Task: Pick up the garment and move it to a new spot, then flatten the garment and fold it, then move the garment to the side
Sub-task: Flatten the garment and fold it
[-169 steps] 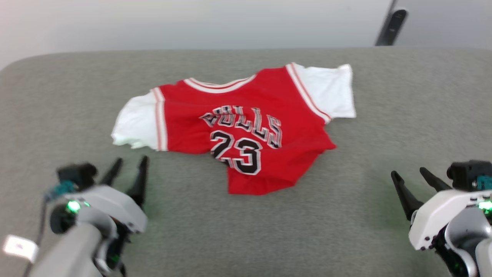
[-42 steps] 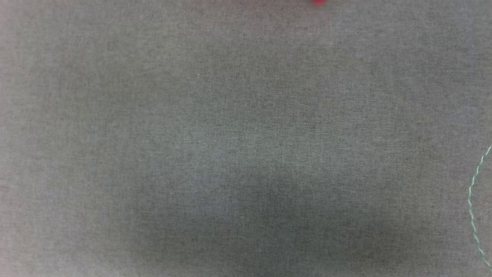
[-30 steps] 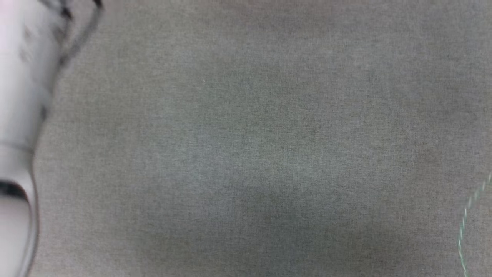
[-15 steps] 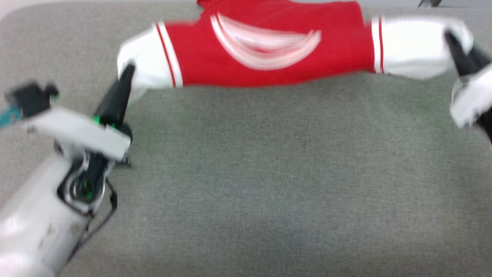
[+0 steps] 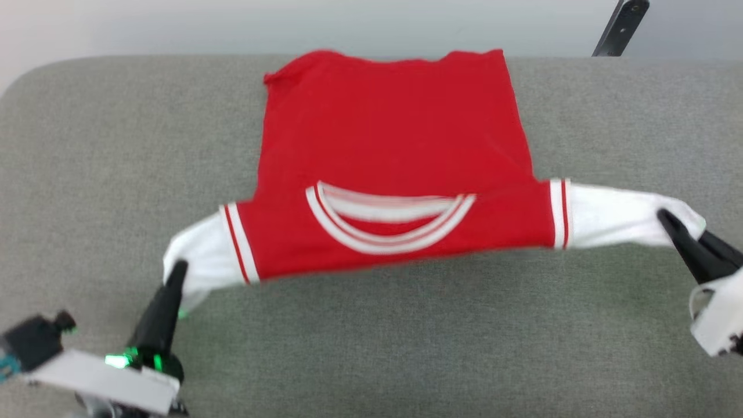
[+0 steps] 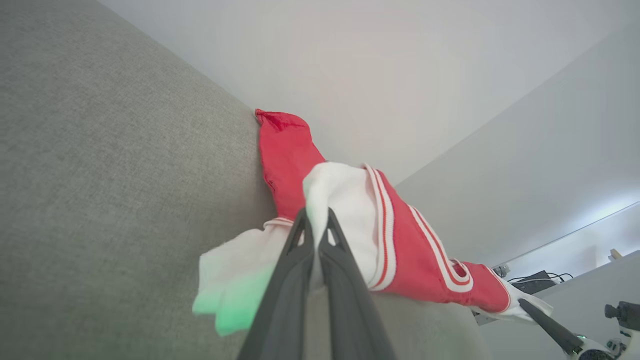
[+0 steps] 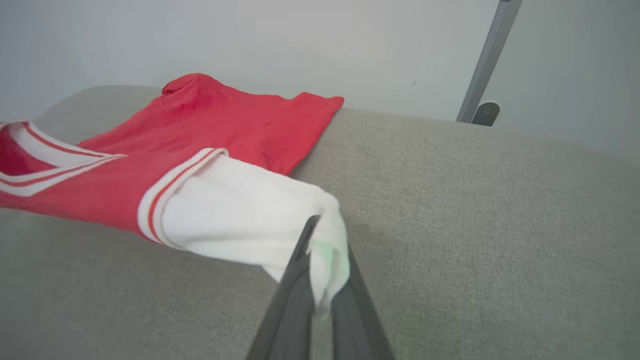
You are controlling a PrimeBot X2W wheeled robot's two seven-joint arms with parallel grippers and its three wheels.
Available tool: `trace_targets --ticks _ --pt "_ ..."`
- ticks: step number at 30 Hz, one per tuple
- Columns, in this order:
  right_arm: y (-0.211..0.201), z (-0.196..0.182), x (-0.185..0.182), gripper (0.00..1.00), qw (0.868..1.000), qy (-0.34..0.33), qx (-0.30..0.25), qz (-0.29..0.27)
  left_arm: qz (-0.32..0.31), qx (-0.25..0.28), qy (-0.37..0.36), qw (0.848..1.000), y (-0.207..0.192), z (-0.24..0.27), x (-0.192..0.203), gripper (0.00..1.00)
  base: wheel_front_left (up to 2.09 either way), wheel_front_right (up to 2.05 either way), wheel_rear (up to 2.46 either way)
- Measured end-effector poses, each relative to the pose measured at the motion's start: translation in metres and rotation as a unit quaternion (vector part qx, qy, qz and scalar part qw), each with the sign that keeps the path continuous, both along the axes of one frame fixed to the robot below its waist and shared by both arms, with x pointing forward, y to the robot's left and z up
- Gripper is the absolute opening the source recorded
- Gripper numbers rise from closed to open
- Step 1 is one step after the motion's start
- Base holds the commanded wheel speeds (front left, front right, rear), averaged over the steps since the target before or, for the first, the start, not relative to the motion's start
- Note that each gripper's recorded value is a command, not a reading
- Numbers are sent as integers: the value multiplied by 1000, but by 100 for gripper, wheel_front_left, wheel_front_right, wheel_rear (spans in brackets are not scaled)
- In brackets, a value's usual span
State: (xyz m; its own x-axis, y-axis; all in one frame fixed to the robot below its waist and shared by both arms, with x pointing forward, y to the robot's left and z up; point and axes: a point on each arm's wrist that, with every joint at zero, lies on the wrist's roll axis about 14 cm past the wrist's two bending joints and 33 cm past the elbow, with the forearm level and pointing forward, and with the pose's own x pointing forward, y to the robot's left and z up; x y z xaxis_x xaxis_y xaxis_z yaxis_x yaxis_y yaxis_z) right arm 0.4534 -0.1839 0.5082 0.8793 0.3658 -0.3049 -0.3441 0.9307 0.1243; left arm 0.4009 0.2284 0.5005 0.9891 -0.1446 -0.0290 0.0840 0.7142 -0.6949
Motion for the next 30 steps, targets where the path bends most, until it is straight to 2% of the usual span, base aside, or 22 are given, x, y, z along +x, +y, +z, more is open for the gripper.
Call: trace_targets --ticks 8,12,19,23,27,30 --pt "-5 16 -46 0 1000 14 -28 -2 -7 -1 29 1000 -7 -15 -42 0 0 0 0" --pt "-10 8 -67 0 998 45 -29 -13 1 8 57 998 -2 -29 -59 0 0 0 0" --pt "-3 -18 -88 0 994 109 -25 -7 -7 38 101 994 -7 -54 -70 0 0 0 0" --pt "4 -44 -94 0 988 149 -42 7 -18 66 125 990 -11 -69 -65 0 0 0 0" --pt "8 -64 -94 0 983 178 -49 15 -41 110 165 979 -16 -92 -67 0 0 0 0" --pt "9 -79 -96 0 978 200 -59 23 -53 118 182 975 -21 -101 -67 0 0 0 0"
